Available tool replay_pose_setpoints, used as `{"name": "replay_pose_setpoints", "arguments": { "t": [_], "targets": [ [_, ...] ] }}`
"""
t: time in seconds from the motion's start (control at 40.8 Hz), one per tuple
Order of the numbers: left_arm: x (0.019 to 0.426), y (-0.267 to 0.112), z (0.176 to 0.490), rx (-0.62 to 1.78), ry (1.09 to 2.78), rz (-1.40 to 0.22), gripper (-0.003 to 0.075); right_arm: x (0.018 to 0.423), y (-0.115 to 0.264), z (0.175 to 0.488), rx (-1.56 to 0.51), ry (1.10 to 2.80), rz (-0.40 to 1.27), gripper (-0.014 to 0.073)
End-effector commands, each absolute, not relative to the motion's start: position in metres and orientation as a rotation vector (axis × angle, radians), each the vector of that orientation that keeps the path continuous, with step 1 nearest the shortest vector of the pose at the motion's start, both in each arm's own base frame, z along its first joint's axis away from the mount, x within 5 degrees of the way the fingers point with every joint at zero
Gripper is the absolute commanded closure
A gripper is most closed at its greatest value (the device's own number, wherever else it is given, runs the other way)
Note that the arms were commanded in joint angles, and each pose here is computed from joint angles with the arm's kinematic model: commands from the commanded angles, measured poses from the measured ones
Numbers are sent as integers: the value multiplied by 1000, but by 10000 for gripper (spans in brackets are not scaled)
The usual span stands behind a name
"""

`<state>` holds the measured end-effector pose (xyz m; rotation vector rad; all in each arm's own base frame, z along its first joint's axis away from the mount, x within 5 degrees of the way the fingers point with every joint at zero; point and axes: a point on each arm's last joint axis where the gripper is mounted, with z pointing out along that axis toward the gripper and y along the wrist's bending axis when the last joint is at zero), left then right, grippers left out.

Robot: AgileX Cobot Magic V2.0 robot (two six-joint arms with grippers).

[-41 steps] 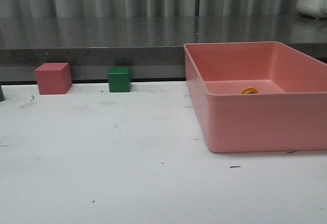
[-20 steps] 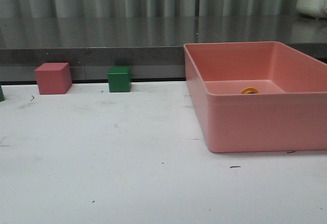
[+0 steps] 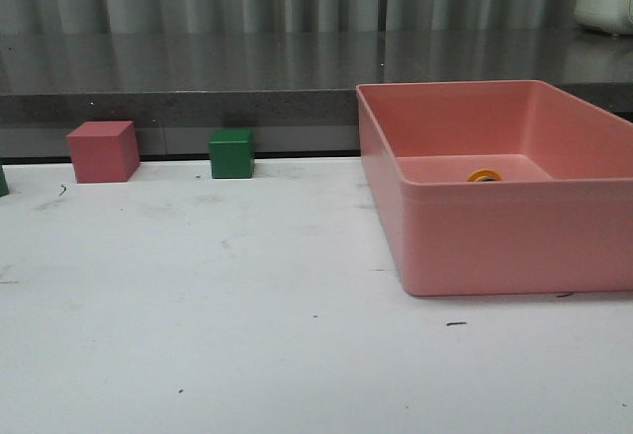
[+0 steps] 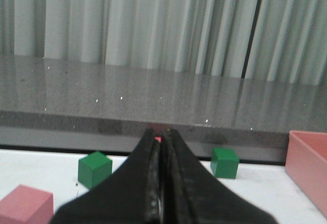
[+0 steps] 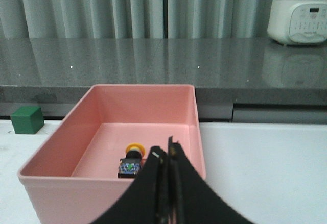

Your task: Place and stand button with both arms

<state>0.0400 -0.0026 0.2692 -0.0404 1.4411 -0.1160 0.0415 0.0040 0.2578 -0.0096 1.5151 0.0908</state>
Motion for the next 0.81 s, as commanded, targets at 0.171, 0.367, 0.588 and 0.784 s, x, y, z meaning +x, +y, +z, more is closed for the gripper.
{"name": "replay_pose_setpoints", "arguments": {
  "t": [0.171, 0.367, 0.588, 0.784],
  "targets": [
    [23, -4, 363, -30, 1417, -137, 740, 27, 4, 345, -38, 1452, 69, 662],
    [47, -5, 388, -27, 1542, -138, 740, 48, 5, 369, -50, 1596, 69, 662],
    [80, -6, 374, -32, 1714, -138, 740, 77, 7, 356, -56, 1784, 73, 662],
    [97, -7, 365, -36, 1815, -141, 740, 93, 8, 349, -58, 1872, 74, 662]
  ]
}}
